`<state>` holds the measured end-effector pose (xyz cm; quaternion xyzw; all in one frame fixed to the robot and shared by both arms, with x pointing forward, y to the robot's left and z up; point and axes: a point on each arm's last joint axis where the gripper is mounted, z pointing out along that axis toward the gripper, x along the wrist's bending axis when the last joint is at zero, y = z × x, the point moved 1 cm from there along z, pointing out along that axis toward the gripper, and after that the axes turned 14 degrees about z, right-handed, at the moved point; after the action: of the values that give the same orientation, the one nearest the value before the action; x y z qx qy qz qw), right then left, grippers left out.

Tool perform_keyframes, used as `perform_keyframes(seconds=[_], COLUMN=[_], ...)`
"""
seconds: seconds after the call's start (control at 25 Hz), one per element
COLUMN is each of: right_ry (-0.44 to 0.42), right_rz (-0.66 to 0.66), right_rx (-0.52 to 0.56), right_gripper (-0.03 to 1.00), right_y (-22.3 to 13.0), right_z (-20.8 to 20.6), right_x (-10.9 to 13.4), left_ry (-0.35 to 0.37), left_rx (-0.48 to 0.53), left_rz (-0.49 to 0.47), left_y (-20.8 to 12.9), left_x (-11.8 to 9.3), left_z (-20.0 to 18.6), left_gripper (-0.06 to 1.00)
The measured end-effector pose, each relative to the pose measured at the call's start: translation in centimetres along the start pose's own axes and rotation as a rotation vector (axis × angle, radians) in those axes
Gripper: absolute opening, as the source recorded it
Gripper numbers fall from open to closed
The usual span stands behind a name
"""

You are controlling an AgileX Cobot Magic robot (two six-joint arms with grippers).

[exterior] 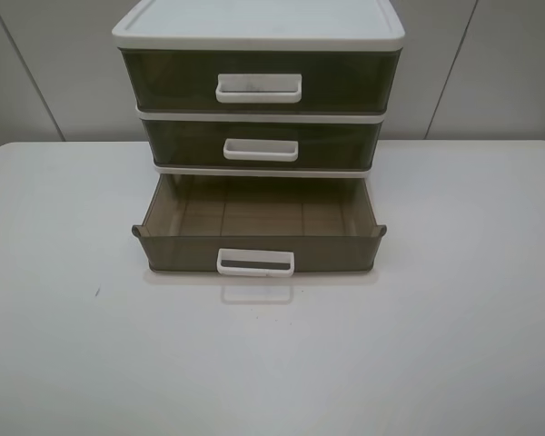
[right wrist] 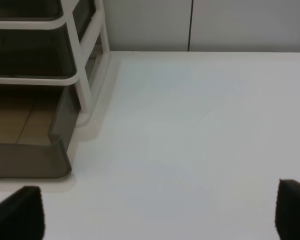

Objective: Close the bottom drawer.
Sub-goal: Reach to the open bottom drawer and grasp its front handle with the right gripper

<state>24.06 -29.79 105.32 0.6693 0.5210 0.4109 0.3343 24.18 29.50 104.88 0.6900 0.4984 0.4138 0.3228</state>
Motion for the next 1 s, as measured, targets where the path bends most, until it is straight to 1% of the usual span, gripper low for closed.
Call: perform_keyframes(seconds=[1.0], right_ry=[0.0], right_rz=[0.0], right_rx=[0.0], right_gripper=[0.81], right_y=[0.0], right_z=[0.0], right_x=[0.0], left_ry=[0.0], left_rx=[0.0], left_rz=[0.0], left_y=[0.0], left_x=[0.0], left_z=[0.0], left_gripper=[0.72])
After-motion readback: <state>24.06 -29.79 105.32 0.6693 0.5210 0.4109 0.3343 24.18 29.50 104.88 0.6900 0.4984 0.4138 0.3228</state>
